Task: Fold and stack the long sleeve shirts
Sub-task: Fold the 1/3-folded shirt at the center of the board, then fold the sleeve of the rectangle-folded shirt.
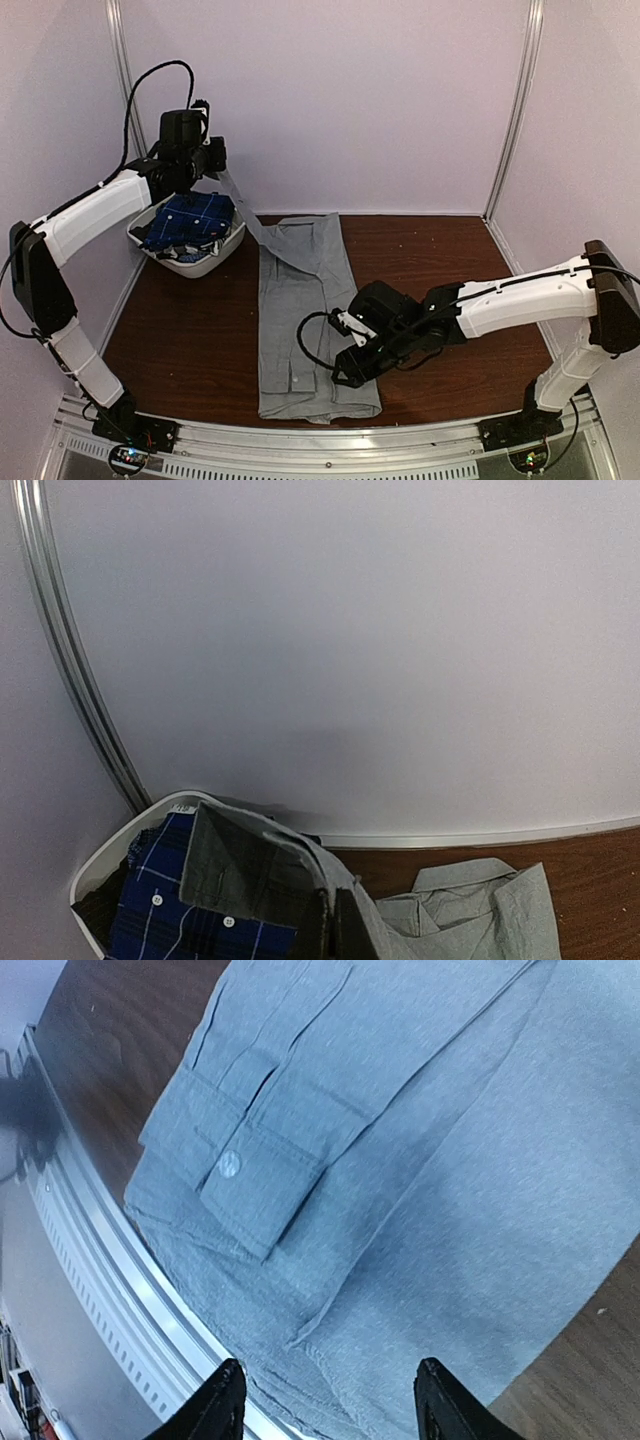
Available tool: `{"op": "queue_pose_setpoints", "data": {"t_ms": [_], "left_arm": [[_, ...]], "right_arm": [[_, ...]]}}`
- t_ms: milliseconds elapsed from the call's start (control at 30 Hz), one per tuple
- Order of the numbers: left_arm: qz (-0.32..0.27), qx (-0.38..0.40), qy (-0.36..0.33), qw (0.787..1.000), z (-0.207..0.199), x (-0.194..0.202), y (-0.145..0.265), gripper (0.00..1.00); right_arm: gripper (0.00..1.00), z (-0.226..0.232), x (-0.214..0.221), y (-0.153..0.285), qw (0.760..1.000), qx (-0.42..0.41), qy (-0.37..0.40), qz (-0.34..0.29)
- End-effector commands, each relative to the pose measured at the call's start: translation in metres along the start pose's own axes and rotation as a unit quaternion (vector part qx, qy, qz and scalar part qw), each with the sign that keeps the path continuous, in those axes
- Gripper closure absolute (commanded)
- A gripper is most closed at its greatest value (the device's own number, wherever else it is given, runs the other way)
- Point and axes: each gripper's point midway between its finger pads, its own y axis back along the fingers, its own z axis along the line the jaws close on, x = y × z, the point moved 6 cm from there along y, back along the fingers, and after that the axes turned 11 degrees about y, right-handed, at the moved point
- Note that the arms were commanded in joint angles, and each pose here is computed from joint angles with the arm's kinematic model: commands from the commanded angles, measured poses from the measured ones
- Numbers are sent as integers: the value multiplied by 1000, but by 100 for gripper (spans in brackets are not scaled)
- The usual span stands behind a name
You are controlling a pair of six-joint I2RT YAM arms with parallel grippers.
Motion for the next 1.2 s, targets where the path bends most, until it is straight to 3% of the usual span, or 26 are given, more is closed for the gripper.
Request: {"op": "queue_pose_setpoints", "data": {"t_ms": [0, 167, 367, 633, 967, 1167], "left_arm": [[-42, 25, 27, 998, -1, -30, 14, 100], [-46, 106, 32, 993, -14, -30, 25, 100], [-11, 226, 28, 974, -33, -11, 40, 100], [116, 413, -23, 903, -77, 57, 76, 100], [247, 519, -38, 817, -131, 146, 113, 100], [303, 537, -39, 786, -146, 185, 128, 100]], "right_arm": [[40, -23, -32, 27, 997, 29, -18, -62], [42, -60, -78, 45, 988, 53, -52, -138], [52, -112, -151, 59, 965, 63, -87, -238], [61, -192, -227, 42, 940, 48, -123, -313], [64, -258, -278, -28, 920, -30, -182, -345], [65, -300, -283, -65, 907, -43, -242, -341]]}}
